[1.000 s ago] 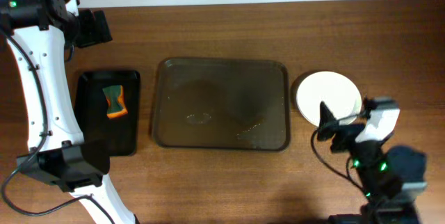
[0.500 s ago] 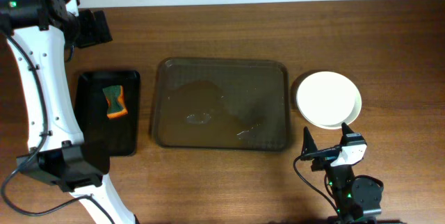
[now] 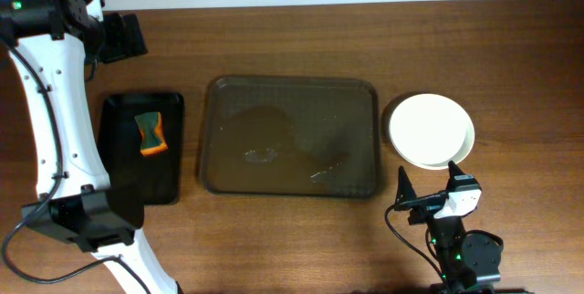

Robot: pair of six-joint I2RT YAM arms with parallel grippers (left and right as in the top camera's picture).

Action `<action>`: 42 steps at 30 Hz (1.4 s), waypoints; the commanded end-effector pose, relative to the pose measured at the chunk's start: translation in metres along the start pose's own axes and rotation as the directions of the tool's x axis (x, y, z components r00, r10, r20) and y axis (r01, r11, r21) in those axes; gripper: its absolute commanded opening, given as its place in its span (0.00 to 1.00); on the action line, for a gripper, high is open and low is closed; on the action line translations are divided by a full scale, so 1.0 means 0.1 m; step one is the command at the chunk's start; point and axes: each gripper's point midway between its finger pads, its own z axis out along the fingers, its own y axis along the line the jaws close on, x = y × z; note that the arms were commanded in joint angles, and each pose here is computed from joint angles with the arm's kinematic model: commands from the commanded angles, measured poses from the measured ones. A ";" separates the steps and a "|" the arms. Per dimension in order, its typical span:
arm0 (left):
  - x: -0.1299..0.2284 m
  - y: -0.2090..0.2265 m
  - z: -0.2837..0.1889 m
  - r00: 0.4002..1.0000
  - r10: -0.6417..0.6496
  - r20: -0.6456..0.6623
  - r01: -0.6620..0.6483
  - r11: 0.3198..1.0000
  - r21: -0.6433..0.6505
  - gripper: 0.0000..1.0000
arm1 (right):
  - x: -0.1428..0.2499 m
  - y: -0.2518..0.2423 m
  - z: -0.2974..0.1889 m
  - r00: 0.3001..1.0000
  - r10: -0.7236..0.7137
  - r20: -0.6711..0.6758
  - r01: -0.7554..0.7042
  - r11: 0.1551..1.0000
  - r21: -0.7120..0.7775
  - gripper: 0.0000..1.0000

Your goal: Clean dirty plates on tray and stack at the side

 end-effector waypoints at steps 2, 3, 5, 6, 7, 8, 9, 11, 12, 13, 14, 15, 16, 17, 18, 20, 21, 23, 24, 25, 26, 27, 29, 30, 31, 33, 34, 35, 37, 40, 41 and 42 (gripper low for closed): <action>-0.01 0.01 0.01 1.000 -0.013 0.001 0.013 1.000 0.005 1.00 | 0.02 0.01 0.00 1.000 0.000 0.001 0.000 1.000 -0.003 0.98; -0.02 0.01 -0.05 1.000 -0.014 0.013 0.014 1.000 0.007 1.00 | 0.02 0.01 0.00 1.000 -0.001 0.001 0.001 1.000 -0.003 0.98; -0.02 0.02 -0.29 0.998 -0.017 0.064 0.016 1.000 0.012 0.99 | 0.02 0.01 0.00 1.000 -0.001 0.001 0.001 1.000 -0.003 0.98; 0.01 0.04 -0.42 0.996 -0.018 0.083 0.017 1.000 0.015 1.00 | 0.02 0.01 0.00 1.000 -0.001 0.001 0.001 1.000 -0.003 0.98; 0.07 0.05 -0.57 0.995 -0.019 0.102 0.018 1.000 0.017 0.99 | 0.02 0.01 0.00 1.000 -0.001 0.001 0.001 1.000 -0.003 0.98; 0.21 0.10 -0.78 0.991 -0.021 0.132 0.020 1.000 0.007 0.99 | 0.02 0.01 0.00 1.000 -0.001 0.001 0.001 1.000 -0.003 0.98; 0.26 0.13 -0.86 0.988 -0.023 0.155 0.023 1.000 0.000 1.00 | 0.02 0.01 0.00 1.000 -0.001 0.001 0.001 1.000 -0.003 0.98; 0.36 0.14 -0.96 0.963 -0.031 0.267 0.027 0.999 0.016 1.00 | 0.02 0.01 0.00 1.000 -0.001 0.001 0.001 1.000 -0.003 0.98; 0.41 0.14 -0.88 0.942 -0.037 0.334 0.029 0.999 0.029 1.00 | 0.02 0.01 0.00 1.000 -0.001 0.001 0.001 1.000 -0.003 0.98; 0.47 0.14 -0.91 0.912 -0.043 0.407 0.029 0.999 0.042 1.00 | 0.02 0.01 0.00 1.000 -0.001 0.001 0.001 1.000 -0.003 0.98; 0.55 0.12 -0.85 0.887 -0.046 0.460 0.022 0.998 0.057 0.99 | 0.02 0.01 0.00 1.000 -0.001 0.001 0.001 1.000 -0.003 0.98; 0.66 0.09 -0.80 0.851 -0.049 0.523 0.011 0.997 0.075 1.00 | 0.02 0.01 0.00 1.000 -0.001 0.001 0.001 1.000 -0.003 0.98; 0.79 0.05 -0.75 0.815 -0.044 0.578 -0.007 0.996 0.085 0.99 | 0.02 0.01 0.00 1.000 -0.001 0.001 0.001 1.000 -0.003 0.98; 0.92 0.02 -0.69 0.786 -0.033 0.618 -0.029 0.995 0.090 1.00 | 0.02 0.01 0.00 1.000 -0.001 0.001 0.001 1.000 -0.003 0.98; 1.10 -0.02 -0.63 0.751 -0.022 0.660 -0.057 0.994 0.098 1.00 | 0.02 0.01 0.00 1.000 -0.001 0.001 0.001 1.000 -0.003 0.99; 1.40 -0.11 -0.54 0.668 0.050 0.742 -0.172 0.981 0.088 0.99 | 0.02 0.01 0.00 1.000 -0.001 0.001 0.001 1.000 -0.003 0.98; 1.54 -0.16 -0.49 0.619 0.099 0.779 -0.237 0.969 0.065 0.99 | 0.02 0.01 0.00 1.000 -0.001 0.001 0.001 1.000 -0.003 0.98; 1.78 -0.20 -0.39 0.537 0.167 0.827 -0.317 0.948 0.014 0.99 | 0.02 0.01 0.00 1.000 -0.001 0.001 0.001 1.000 -0.003 0.98; 1.84 -0.21 -0.36 0.518 0.180 0.836 -0.328 0.945 0.000 0.99 | 0.02 0.01 0.00 1.000 -0.001 0.001 0.001 1.000 -0.003 0.98; 1.93 -0.22 -0.32 0.492 0.203 0.847 -0.347 0.937 -0.023 1.00 | 0.02 0.01 0.00 1.000 -0.001 0.001 0.001 1.000 -0.003 0.99; 2.00 -0.23 -0.28 0.470 0.221 0.855 -0.361 0.932 -0.042 0.99 | 0.02 0.01 0.00 1.000 -0.001 0.001 0.001 1.000 -0.003 0.98; 2.08 -0.24 -0.23 0.445 0.242 0.862 -0.377 0.924 -0.064 1.00 | 0.02 0.01 0.00 1.000 -0.001 0.001 0.001 1.000 -0.003 0.98; 2.19 -0.24 -0.17 0.415 0.256 0.873 -0.388 0.918 -0.085 1.00 | 0.02 0.01 0.00 1.000 -0.001 0.001 0.001 1.000 -0.003 0.98; 2.23 -0.24 -0.13 0.405 0.254 0.878 -0.386 0.918 -0.087 1.00 | 0.02 0.01 0.00 1.000 -0.001 0.001 0.001 1.000 -0.003 0.98; 2.26 -0.23 -0.11 0.399 0.252 0.882 -0.384 0.919 -0.089 1.00 | 0.02 0.01 0.00 1.000 -0.001 0.001 0.001 1.000 -0.003 0.98; 2.32 -0.23 0.00 0.399 0.259 0.880 -0.388 0.917 -0.094 1.00 | 0.02 0.01 0.00 1.000 -0.001 0.001 0.001 1.000 -0.003 0.98; 2.36 -0.23 0.06 0.404 0.260 0.877 -0.389 0.917 -0.093 0.99 | 0.02 0.01 0.00 1.000 -0.001 0.001 0.001 1.000 -0.003 0.98; 2.41 -0.23 0.15 0.414 0.262 0.872 -0.392 0.916 -0.089 0.99 | 0.02 0.01 0.00 1.000 -0.001 0.001 0.001 1.000 -0.003 0.98; 2.44 -0.22 0.14 0.415 0.263 0.871 -0.389 0.917 -0.091 0.99 | 0.02 0.01 0.00 1.000 -0.001 0.001 0.001 1.000 -0.003 0.98; 2.43 -0.22 0.12 0.408 0.261 0.875 -0.386 0.918 -0.094 0.99 | 0.02 0.01 0.00 1.000 -0.001 0.001 0.001 1.000 -0.003 0.98; 2.43 -0.22 0.12 0.409 0.261 0.874 -0.385 0.918 -0.094 1.00 | 0.02 0.01 0.00 1.000 -0.001 0.001 0.001 1.000 -0.003 0.98; 2.43 -0.22 0.12 0.409 0.261 0.875 -0.385 0.918 -0.094 0.99 | 0.02 0.01 0.00 1.000 -0.001 0.001 0.001 1.000 -0.003 0.98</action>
